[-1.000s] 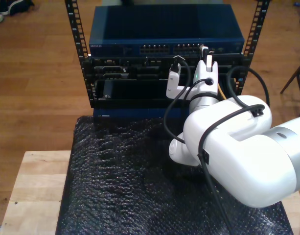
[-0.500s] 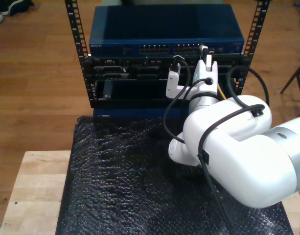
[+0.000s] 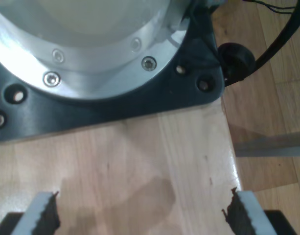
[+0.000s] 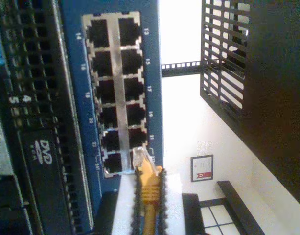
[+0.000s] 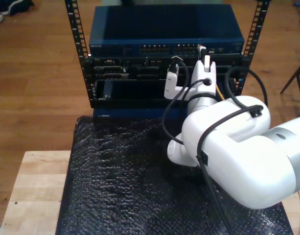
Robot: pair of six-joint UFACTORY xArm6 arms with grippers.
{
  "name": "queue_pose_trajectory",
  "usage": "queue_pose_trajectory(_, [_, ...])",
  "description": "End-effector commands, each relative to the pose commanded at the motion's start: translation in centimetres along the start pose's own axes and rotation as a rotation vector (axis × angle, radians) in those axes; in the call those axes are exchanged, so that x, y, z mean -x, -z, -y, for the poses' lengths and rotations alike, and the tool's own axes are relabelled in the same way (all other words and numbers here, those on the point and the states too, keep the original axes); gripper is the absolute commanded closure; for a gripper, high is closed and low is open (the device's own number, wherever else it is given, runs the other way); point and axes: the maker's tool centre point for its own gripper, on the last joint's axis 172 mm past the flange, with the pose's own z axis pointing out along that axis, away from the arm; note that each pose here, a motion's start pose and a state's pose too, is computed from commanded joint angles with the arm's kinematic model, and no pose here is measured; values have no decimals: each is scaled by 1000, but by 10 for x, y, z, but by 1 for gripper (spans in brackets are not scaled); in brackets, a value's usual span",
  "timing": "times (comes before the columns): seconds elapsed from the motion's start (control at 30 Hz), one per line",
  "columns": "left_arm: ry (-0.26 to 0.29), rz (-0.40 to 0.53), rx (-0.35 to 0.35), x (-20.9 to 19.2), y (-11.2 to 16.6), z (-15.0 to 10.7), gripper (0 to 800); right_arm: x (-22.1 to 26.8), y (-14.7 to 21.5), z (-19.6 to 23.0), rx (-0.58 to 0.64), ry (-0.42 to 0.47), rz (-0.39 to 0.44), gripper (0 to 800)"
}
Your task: Grab the cable and plug it in
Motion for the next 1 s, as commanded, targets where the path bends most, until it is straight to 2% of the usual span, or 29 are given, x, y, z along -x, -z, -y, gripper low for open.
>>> queue_pose_trajectory(1.0, [-2,0,0,0,0,0,0,3,-1,2,-3,0,4,800])
